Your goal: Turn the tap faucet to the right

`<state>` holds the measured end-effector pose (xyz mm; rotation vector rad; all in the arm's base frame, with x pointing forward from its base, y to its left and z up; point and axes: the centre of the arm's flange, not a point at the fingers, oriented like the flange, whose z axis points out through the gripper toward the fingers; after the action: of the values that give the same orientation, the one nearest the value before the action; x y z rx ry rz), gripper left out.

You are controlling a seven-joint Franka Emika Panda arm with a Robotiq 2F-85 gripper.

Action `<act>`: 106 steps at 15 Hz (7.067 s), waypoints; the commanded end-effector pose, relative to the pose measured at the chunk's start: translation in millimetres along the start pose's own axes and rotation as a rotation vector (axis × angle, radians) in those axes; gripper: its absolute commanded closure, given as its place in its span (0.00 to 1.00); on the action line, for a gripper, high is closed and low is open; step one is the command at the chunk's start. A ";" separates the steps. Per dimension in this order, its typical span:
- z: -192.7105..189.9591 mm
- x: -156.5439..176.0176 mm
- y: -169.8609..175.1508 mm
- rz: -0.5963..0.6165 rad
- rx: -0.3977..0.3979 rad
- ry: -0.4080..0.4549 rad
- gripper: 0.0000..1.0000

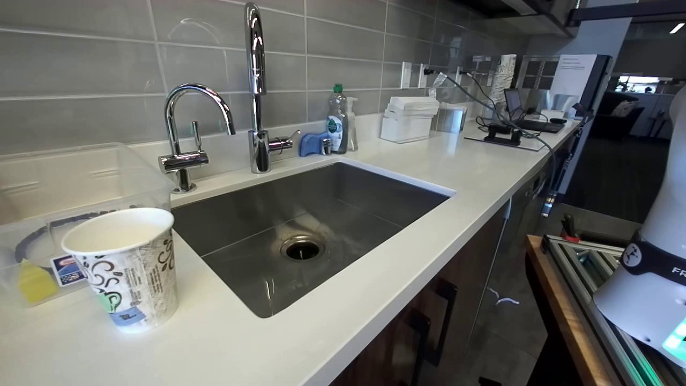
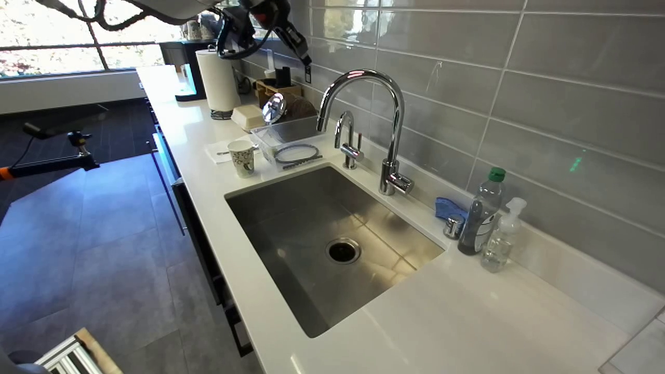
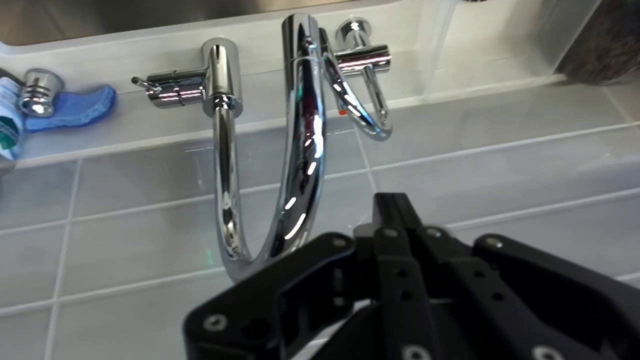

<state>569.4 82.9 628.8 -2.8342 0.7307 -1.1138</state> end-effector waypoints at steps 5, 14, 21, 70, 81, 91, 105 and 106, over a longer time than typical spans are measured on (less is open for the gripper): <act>31.7 -8.4 5.7 0.121 -0.135 0.060 0.99; 47.1 -28.8 -16.7 0.185 -0.128 0.057 1.00; 71.7 -39.6 -28.7 0.242 -0.168 0.140 1.00; 108.7 21.8 82.2 0.309 -0.582 0.289 1.00; 113.4 54.2 122.6 0.282 -0.555 0.299 1.00; 88.2 51.4 142.9 0.194 -0.573 -0.018 1.00; 25.4 19.2 162.5 -0.043 -0.626 -0.764 0.20; 22.4 20.0 162.7 -0.064 -0.603 -0.810 0.13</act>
<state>528.8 -71.2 583.4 -3.3754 1.1333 0.1927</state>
